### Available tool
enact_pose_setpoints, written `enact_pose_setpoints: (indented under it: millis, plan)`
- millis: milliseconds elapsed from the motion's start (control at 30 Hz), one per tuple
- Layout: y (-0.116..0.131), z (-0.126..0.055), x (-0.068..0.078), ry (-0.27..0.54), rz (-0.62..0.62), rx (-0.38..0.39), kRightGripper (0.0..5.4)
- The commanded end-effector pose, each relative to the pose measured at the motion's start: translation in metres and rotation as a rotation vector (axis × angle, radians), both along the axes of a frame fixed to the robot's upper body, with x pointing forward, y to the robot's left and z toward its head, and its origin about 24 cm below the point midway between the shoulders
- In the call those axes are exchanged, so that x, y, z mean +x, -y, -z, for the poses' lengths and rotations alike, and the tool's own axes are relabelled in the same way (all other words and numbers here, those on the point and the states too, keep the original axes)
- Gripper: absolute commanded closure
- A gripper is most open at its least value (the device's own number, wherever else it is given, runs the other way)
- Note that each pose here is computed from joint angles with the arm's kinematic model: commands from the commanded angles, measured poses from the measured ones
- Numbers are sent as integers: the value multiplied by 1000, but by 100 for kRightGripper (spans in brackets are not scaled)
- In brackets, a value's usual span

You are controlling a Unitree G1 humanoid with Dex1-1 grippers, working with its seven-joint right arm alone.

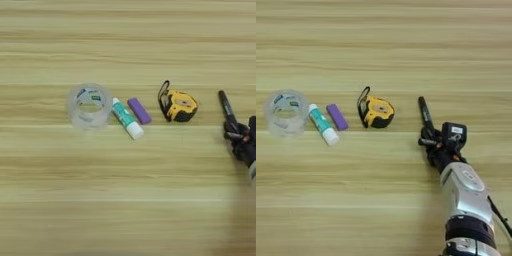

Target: Move the objects on the table

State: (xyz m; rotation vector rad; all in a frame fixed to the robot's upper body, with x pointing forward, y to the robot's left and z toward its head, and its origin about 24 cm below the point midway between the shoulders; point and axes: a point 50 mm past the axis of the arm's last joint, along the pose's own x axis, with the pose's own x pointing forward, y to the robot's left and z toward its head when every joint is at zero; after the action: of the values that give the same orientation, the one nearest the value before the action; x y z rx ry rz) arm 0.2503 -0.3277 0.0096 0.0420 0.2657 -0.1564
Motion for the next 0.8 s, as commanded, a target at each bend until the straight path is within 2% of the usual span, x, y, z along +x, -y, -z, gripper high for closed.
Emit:
enact_pose_setpoints:
  millis: [33,367,700,733,800]
  plan:
    - [-7,-25,13,85,-55,-46,426]
    - [-42,-28,13,92,-174,-40,426]
    - [-44,-24,14,71,-179,-37,426]
    - [-44,-24,14,71,-179,-39,397]
    - [-43,-25,14,77,-177,-56,374]
